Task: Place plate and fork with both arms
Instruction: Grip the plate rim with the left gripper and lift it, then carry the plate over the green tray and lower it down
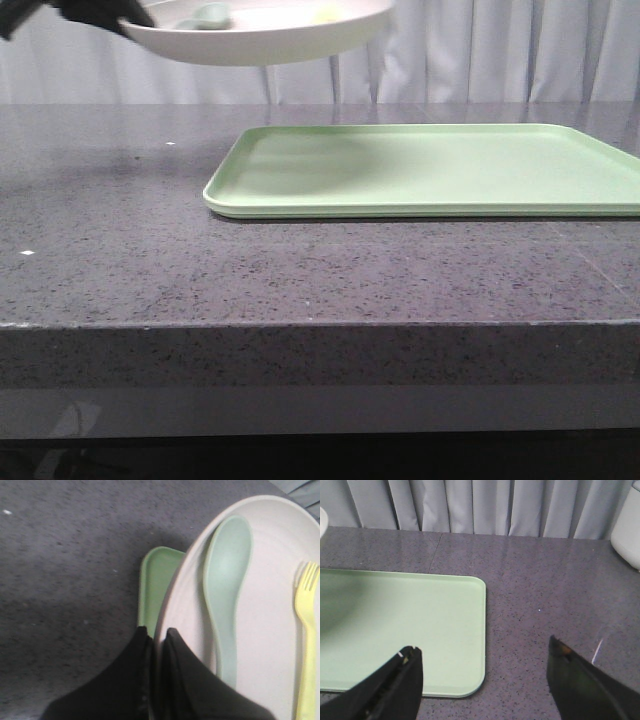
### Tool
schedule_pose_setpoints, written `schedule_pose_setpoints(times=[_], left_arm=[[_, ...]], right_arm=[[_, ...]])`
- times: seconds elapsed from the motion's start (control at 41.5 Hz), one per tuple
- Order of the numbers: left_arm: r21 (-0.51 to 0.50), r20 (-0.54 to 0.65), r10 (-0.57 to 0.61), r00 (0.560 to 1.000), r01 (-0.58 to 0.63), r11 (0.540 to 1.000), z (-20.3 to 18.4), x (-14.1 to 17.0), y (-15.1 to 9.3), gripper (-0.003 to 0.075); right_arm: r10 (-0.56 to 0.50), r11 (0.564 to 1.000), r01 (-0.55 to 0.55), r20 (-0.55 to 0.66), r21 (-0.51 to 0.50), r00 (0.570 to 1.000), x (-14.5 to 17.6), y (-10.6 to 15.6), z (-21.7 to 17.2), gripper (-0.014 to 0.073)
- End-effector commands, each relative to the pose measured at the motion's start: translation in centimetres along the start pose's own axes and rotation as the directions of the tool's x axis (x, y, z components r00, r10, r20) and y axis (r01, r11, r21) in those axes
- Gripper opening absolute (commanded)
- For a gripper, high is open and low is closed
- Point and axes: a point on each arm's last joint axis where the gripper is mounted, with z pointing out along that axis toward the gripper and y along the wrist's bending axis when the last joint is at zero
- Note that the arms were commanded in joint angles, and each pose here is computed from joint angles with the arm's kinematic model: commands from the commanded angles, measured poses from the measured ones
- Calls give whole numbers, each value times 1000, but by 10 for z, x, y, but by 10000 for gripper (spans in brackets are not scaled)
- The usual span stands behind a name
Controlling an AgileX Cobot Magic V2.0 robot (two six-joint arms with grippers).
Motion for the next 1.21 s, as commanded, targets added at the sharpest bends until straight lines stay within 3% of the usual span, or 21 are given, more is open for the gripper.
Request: schedule_pose_setpoints(times=[0.0, 0.217, 0.458, 0.917, 0.989, 1.182], left_arm=[[99, 115, -40, 993, 29, 995, -9, -3, -42, -20], [136, 81, -64, 995, 53, 989, 41, 28, -70, -20], [122, 26, -51, 998, 47, 991, 86, 56, -76, -20], [91, 7, -21, 1000, 20, 996, 98, 61, -70, -16], [88, 8, -15, 1000, 15, 996, 98, 61, -70, 17], [88, 8, -15, 1000, 15, 996, 98, 61, -70, 262]], right_arm=[[-18, 1000, 17, 117, 2, 993, -18, 0, -3, 541], [-18, 1000, 17, 99, 3, 995, -17, 0, -3, 541], [-17, 1000, 17, 79, 5, 997, -15, 0, -3, 541], [-17, 1000, 17, 71, 5, 997, -14, 0, -3, 541], [-17, 1000, 17, 71, 5, 997, -14, 0, -3, 541], [-17, 1000, 17, 71, 5, 997, -14, 0, -3, 541]])
